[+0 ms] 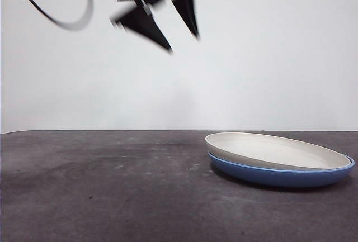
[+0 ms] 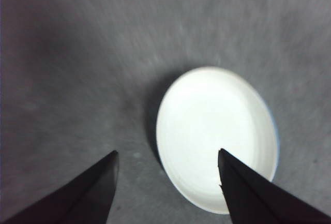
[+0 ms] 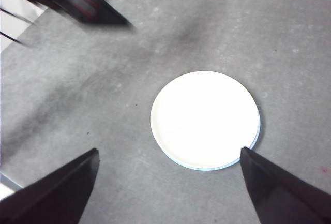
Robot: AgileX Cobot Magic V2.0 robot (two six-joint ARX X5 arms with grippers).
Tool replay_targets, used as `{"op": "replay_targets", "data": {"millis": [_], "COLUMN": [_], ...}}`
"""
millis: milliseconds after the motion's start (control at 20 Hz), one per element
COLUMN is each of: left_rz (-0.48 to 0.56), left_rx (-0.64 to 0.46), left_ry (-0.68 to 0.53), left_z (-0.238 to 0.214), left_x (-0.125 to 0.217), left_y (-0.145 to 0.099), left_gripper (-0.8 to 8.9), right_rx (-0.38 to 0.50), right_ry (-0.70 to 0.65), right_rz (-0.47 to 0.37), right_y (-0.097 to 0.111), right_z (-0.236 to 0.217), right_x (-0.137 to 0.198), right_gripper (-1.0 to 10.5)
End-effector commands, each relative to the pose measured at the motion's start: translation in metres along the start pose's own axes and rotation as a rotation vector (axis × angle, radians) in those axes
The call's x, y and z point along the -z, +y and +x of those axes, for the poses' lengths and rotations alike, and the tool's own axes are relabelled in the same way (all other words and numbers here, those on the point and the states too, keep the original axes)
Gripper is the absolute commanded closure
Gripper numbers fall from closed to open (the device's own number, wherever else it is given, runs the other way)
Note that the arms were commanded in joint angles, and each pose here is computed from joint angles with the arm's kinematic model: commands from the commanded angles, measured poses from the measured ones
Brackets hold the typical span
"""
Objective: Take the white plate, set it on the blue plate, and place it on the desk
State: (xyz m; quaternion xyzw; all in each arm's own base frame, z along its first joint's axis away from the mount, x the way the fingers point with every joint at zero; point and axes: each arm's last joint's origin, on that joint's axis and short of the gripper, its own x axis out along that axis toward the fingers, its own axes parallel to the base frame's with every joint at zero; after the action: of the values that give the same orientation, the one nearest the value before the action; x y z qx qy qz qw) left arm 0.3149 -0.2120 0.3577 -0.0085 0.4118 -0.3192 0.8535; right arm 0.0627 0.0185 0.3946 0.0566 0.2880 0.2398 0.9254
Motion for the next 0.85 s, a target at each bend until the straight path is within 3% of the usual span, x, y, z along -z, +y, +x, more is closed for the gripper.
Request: {"op": "replay_targets", "data": {"millis": [50, 200, 400, 650, 850], "left_rz": [0.036, 0.056, 0.078, 0.098, 0.121], "left_rx": [-0.013, -0.053, -0.059, 0.134, 0.262], "left_ry": [-0.074, -0.129, -0.15, -0.096, -0.063], "left_z": [-0.045, -0.103, -0.139, -0.146, -0.148], "left_x": [-0.006, 0.009, 0.055, 0.126, 0.161], "left_y": [0.002, 0.009, 0.014, 0.013, 0.011], "left_gripper": [5.02, 5.02, 5.02, 5.02, 5.03], "right_rx": [0.024, 0.038, 0.038, 0.038, 0.038], "right_ry": [0.003, 0.038, 0.049, 0.05, 0.069], "right_rz": [0.005, 0.019, 0.024, 0.026, 0.036], "right_y": [-0.001, -0.003, -0.005, -0.005, -0.005], "right_z": [0.0, 0.006, 0.009, 0.009, 0.01], "right_x": [-0.002, 0.003, 0.005, 0.005, 0.007], "right_gripper": [5.1, 5.1, 5.1, 5.1, 5.1]}}
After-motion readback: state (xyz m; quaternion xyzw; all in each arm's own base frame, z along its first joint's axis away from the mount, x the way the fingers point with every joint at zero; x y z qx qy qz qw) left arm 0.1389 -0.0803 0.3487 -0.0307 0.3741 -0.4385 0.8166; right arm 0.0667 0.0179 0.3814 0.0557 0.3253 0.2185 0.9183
